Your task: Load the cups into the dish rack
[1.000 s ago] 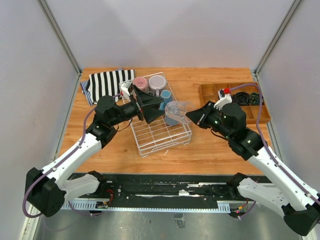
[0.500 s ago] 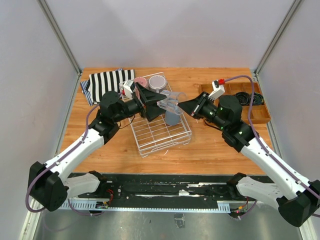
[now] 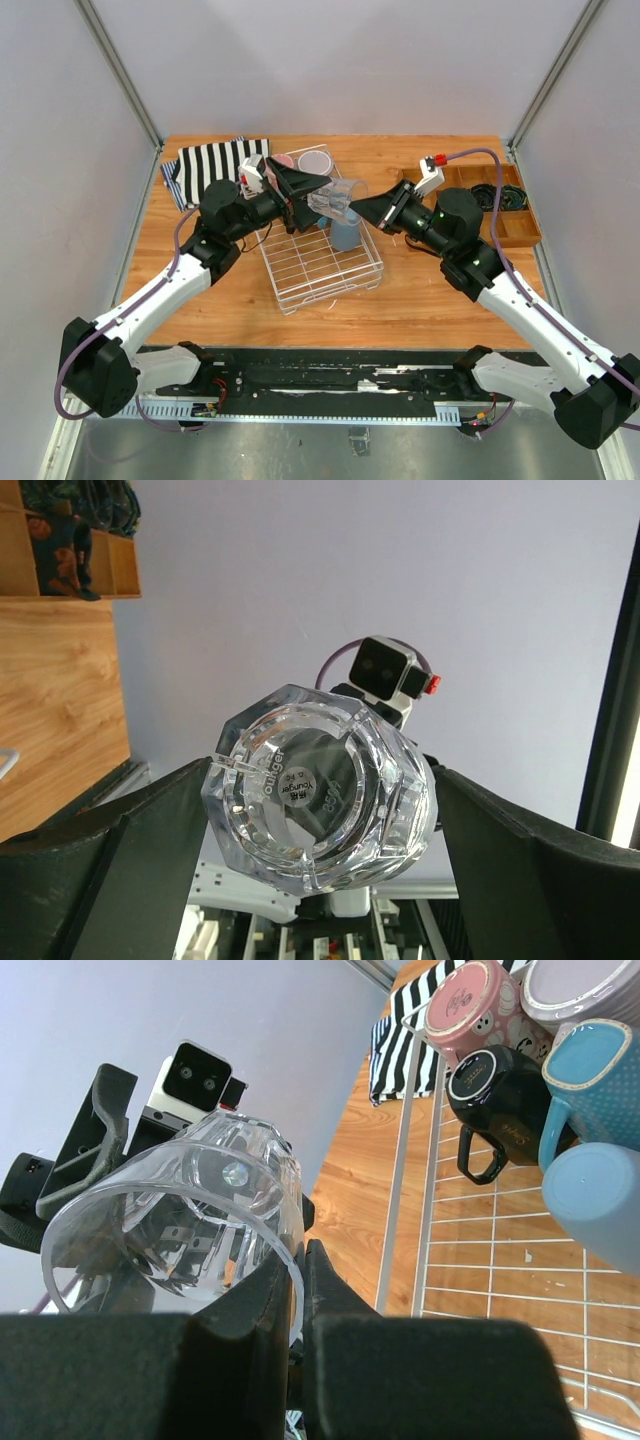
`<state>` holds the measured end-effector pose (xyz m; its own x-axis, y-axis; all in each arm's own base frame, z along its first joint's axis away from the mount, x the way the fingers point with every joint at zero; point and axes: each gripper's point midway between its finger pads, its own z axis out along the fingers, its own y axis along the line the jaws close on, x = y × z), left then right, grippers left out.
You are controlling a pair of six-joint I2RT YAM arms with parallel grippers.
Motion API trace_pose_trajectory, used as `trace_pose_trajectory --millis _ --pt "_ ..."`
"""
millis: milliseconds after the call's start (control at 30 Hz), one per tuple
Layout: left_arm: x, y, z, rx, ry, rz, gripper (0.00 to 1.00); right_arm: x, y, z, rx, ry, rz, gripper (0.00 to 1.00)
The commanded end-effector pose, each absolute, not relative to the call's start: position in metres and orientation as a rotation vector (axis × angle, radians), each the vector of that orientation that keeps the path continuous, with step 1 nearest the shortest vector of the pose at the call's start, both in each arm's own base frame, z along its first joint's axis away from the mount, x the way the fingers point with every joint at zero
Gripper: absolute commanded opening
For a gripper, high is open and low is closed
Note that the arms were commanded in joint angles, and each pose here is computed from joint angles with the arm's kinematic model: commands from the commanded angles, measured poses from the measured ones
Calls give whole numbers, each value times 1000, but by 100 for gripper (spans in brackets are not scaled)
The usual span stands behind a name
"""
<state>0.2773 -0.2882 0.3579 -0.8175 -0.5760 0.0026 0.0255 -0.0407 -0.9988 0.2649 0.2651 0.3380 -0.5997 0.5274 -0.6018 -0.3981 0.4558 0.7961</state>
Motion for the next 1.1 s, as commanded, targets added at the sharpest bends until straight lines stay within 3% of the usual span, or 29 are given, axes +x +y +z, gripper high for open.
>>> trace_pose_trajectory --millis 0,267,333,400,533,600,667,800,1067 --pt "284 -280 379 -606 1689 -1956 94 263 264 359 97 1719 1341 1" --pt "285 -282 388 -588 1660 -1984 80 269 267 349 102 1736 1326 1" --pt "285 -281 388 -589 1656 -1982 70 270 268 349 95 1738 1324 1" --pt "284 -280 387 -590 1653 -1982 48 271 269 347 85 1749 1314 2" --pt "285 -280 381 -580 1661 -1959 22 273 268 344 79 1763 1290 19" --pt "285 -279 377 -559 1670 -1929 16 273 265 342 78 1771 1264 39" --pt "286 -277 372 -533 1685 -1869 13 273 258 338 85 1784 1220 58" --pt "291 -270 350 -399 1762 -1619 11 270 232 328 106 1811 1083 74" --pt "297 -244 286 -176 1923 -1161 8 262 163 302 134 1887 748 93"
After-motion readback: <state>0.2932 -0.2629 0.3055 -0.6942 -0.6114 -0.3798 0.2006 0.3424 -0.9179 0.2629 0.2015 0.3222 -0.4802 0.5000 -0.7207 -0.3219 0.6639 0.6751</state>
